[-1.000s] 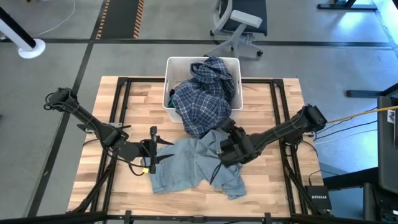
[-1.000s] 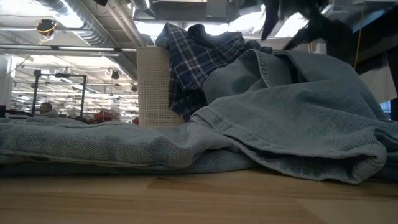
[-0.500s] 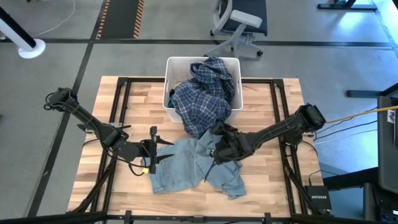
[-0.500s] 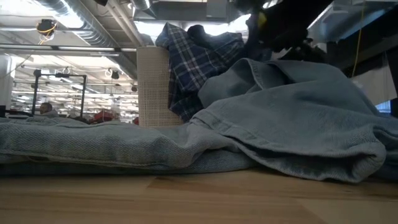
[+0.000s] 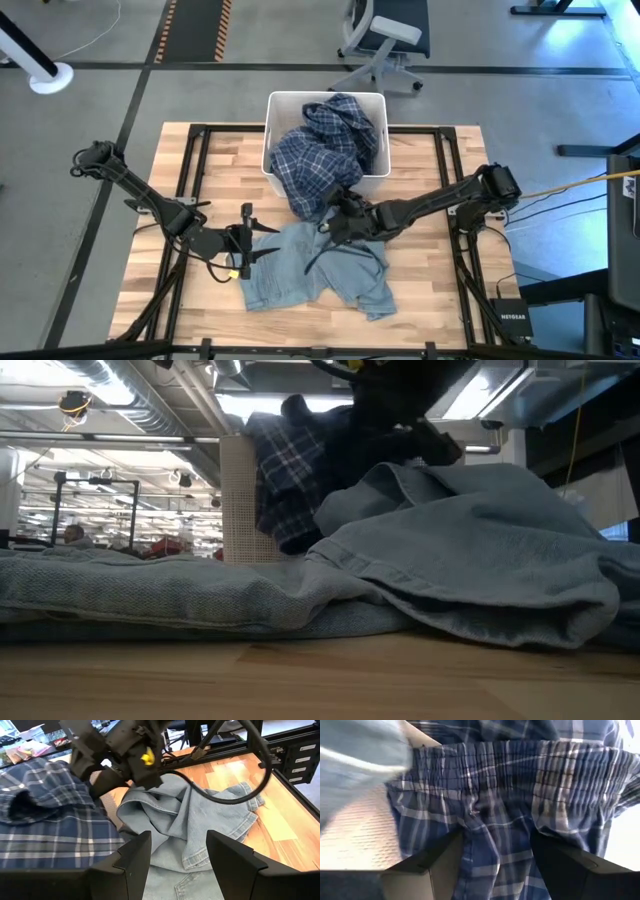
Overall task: Sort clothes
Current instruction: Put the blue checkered pants into the white laundry bin, then put the blue pants into the white laundry bin
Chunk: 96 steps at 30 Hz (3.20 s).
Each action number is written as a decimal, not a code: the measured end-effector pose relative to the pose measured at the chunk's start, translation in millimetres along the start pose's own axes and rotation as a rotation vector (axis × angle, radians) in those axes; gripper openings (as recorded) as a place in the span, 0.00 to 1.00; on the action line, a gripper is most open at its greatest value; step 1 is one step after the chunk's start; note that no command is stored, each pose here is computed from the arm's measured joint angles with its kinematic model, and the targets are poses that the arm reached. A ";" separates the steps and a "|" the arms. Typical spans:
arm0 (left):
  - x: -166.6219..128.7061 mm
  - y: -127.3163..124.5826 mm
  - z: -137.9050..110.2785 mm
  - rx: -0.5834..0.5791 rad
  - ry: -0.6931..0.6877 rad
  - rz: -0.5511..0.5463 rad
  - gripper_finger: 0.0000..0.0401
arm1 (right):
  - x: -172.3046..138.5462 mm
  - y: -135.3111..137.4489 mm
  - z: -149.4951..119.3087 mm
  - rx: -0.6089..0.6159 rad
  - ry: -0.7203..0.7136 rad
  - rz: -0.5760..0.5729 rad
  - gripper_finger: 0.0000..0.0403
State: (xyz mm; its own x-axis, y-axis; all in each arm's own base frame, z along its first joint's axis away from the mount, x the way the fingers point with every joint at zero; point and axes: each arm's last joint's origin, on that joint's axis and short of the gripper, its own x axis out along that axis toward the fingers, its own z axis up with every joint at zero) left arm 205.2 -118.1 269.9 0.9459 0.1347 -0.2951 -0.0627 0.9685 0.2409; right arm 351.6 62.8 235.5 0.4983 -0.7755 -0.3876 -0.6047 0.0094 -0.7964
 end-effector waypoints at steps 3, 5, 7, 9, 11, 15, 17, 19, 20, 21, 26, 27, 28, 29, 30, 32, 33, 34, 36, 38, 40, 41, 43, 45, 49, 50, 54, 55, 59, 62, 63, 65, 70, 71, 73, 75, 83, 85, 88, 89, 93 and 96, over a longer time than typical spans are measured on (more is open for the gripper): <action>0.0 0.0 0.0 0.001 0.000 0.000 0.47 | 7.5 -5.6 -3.2 0.033 0.011 -0.017 0.62; 0.0 0.0 0.0 0.003 0.000 0.000 0.47 | 11.3 -10.2 -4.8 0.082 0.020 -0.036 0.61; 0.0 0.0 0.0 0.003 0.000 0.000 0.47 | 13.9 -16.2 -6.7 0.141 0.047 -0.068 0.57; 0.0 0.0 0.0 0.003 0.000 0.000 0.47 | 14.5 -26.0 -9.8 0.191 0.060 -0.092 0.47; 0.0 0.0 -0.1 0.003 0.001 0.000 0.47 | 12.6 -37.9 -13.3 0.229 0.062 -0.110 0.33; 0.0 0.0 -0.2 0.005 0.002 0.000 0.47 | 5.7 -68.3 -24.6 0.312 0.067 -0.152 0.05; 0.0 0.0 -0.3 0.005 0.003 0.000 0.47 | 0.7 -87.7 -33.4 0.358 0.065 -0.180 0.05; 0.0 0.0 -0.4 0.006 0.004 0.000 0.47 | -2.2 -108.0 -46.5 0.421 0.077 -0.208 0.07; 0.0 0.0 -0.4 0.006 0.003 0.000 0.47 | -4.1 -117.9 -54.0 0.446 0.083 -0.217 0.08; 0.0 0.0 -0.4 0.006 0.003 0.000 0.47 | -5.1 -127.1 -63.0 0.464 0.092 -0.222 0.08; 0.0 0.0 -0.4 -0.003 0.004 0.000 0.47 | -5.7 -164.9 -114.5 0.542 0.158 -0.229 0.02; 0.0 0.0 -0.5 -0.003 0.004 0.000 0.47 | -5.6 -170.4 -125.7 0.566 0.179 -0.229 0.03; 0.0 0.0 -0.5 -0.004 0.005 0.000 0.47 | -5.3 -175.3 -137.4 0.588 0.201 -0.226 0.04; 0.0 0.0 -0.6 -0.004 0.005 0.000 0.47 | -4.9 -179.1 -149.3 0.611 0.218 -0.221 0.04; 0.0 0.0 -0.9 -0.002 0.008 0.000 0.47 | -4.5 -181.7 -161.1 0.633 0.238 -0.212 0.03; 0.0 0.0 -1.4 0.001 0.012 0.000 0.47 | -1.0 -183.1 -183.6 0.675 0.276 -0.185 0.02; 0.0 0.0 -1.8 0.002 0.015 0.000 0.47 | 1.8 -181.8 -193.2 0.700 0.289 -0.167 0.02; 0.0 0.0 -2.1 0.002 0.018 0.000 0.47 | 5.4 -179.5 -202.0 0.732 0.301 -0.146 0.02; -0.1 0.1 -2.6 0.005 0.022 0.000 0.47 | 15.4 -171.7 -216.1 0.798 0.302 -0.090 0.03; 0.0 0.1 -2.6 0.004 0.021 0.000 0.47 | 26.9 -161.3 -226.8 0.861 0.286 -0.013 0.03; 0.0 0.1 -2.6 0.004 0.021 0.000 0.47 | 38.8 -150.4 -231.5 0.907 0.260 0.075 0.03; 0.0 0.0 -2.6 0.004 0.021 0.000 0.47 | 45.1 -144.7 -232.9 0.934 0.251 0.115 0.02; 0.0 0.0 -2.6 0.002 0.021 0.000 0.47 | 57.4 -132.7 -231.0 0.984 0.229 0.194 0.03; 0.0 0.1 -2.6 0.002 0.021 0.000 0.47 | 69.4 -121.0 -226.3 1.044 0.181 0.283 0.05; 0.0 0.1 -2.5 0.003 0.020 0.000 0.47 | 84.9 -103.8 -219.6 1.136 0.163 0.384 0.14; 0.0 0.0 -2.5 0.003 0.020 0.000 0.47 | 86.5 -101.2 -217.9 1.139 0.167 0.395 0.17; 0.0 0.0 -2.5 0.004 0.021 0.000 0.47 | 87.0 -100.0 -215.4 1.140 0.137 0.420 0.30; 0.0 0.0 -2.5 0.004 0.021 0.000 0.47 | 86.0 -101.9 -216.1 1.143 0.122 0.420 0.34; 0.0 0.1 -2.5 0.004 0.021 0.000 0.47 | 74.3 -115.2 -225.5 1.169 0.058 0.415 0.47; 0.0 0.1 -2.6 0.003 0.021 0.000 0.47 | 59.8 -126.4 -238.3 1.180 0.055 0.391 0.55; 0.0 0.1 -2.7 0.003 0.022 0.000 0.47 | 54.2 -129.4 -242.8 1.181 0.056 0.388 0.57; -0.1 0.1 -3.3 0.007 0.027 0.000 0.47 | 44.0 -134.8 -250.5 1.188 0.047 0.385 0.59; 0.0 0.0 -3.4 0.012 0.028 0.000 0.47 | 19.9 -141.9 -255.4 1.172 0.008 0.405 0.62; 0.1 0.0 -3.4 0.011 0.028 0.000 0.47 | 15.6 -142.7 -254.6 1.159 0.003 0.409 0.62; 0.1 0.0 -3.5 0.009 0.028 0.000 0.47 | 8.2 -143.2 -249.7 1.127 -0.009 0.421 0.62; 0.1 0.0 -4.3 -0.004 0.036 0.001 0.47 | 0.8 -142.6 -242.0 1.088 -0.028 0.443 0.62; -0.4 0.5 -12.5 -0.060 0.104 0.009 0.47 | -24.7 -135.8 -189.5 0.911 -0.145 0.531 0.62; -0.4 0.5 -12.4 -0.063 0.103 0.008 0.47 | -32.5 -133.2 -175.3 0.866 -0.174 0.543 0.62; -0.4 0.5 -12.4 -0.061 0.103 0.009 0.47 | -44.3 -127.4 -154.5 0.815 -0.207 0.566 0.62; -0.4 0.5 -12.3 -0.062 0.103 0.008 0.47 | -48.0 -124.7 -147.6 0.800 -0.214 0.576 0.62; -0.4 0.5 -12.3 -0.064 0.103 0.009 0.47 | -63.9 -113.1 -125.4 0.757 -0.218 0.585 0.62; -0.4 0.4 -12.3 -0.072 0.102 0.009 0.47 | -75.0 -100.5 -111.9 0.736 -0.196 0.580 0.62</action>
State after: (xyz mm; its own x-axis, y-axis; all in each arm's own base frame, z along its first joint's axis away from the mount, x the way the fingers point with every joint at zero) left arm 200.8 -115.1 258.8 0.9081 0.1601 -0.3869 -0.0970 0.9793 0.1776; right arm 305.4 49.3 396.6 0.3794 -0.4065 -0.8311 -0.2808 0.8053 -0.5221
